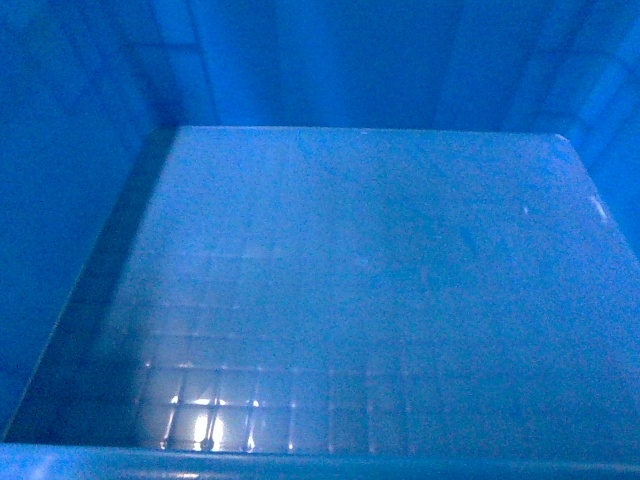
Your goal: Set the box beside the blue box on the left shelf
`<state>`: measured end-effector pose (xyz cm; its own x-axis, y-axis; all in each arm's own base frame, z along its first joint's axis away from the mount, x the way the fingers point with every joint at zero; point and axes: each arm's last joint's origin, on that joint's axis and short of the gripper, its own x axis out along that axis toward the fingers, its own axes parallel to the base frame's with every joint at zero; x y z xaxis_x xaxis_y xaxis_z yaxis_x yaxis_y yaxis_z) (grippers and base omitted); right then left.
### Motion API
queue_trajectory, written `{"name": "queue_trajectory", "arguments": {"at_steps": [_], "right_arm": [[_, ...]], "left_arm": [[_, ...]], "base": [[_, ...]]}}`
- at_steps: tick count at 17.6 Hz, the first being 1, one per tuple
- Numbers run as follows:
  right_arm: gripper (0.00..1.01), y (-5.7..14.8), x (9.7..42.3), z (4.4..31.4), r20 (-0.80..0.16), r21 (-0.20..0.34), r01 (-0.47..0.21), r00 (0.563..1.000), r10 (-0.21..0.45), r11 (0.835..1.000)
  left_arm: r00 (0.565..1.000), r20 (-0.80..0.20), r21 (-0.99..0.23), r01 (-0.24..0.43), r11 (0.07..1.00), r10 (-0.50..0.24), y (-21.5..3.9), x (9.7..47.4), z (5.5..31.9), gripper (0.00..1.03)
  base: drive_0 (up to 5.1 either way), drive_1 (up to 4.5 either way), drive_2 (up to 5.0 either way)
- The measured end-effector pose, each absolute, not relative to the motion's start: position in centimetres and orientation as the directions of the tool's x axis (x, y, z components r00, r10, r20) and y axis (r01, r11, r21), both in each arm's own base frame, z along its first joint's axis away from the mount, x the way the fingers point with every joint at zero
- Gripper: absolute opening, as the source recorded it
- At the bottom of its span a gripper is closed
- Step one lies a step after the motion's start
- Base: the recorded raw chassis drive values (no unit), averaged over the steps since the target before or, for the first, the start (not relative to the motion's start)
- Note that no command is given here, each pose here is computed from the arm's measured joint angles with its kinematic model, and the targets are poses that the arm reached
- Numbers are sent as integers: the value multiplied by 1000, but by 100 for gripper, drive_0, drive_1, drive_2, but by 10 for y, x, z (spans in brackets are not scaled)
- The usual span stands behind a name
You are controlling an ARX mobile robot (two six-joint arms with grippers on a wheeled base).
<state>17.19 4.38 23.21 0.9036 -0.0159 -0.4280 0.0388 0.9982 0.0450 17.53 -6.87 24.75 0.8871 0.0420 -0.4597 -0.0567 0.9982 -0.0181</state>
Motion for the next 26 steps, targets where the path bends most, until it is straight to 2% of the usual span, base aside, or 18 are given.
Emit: {"name": "queue_trajectory", "arguments": {"at_steps": [26], "right_arm": [[9, 44, 172, 232, -426, 46, 38, 905, -15, 998]], "left_arm": [[888, -459, -18, -57, 998, 42, -69, 175, 248, 8]], "base": [[-497, 240, 240]]}}
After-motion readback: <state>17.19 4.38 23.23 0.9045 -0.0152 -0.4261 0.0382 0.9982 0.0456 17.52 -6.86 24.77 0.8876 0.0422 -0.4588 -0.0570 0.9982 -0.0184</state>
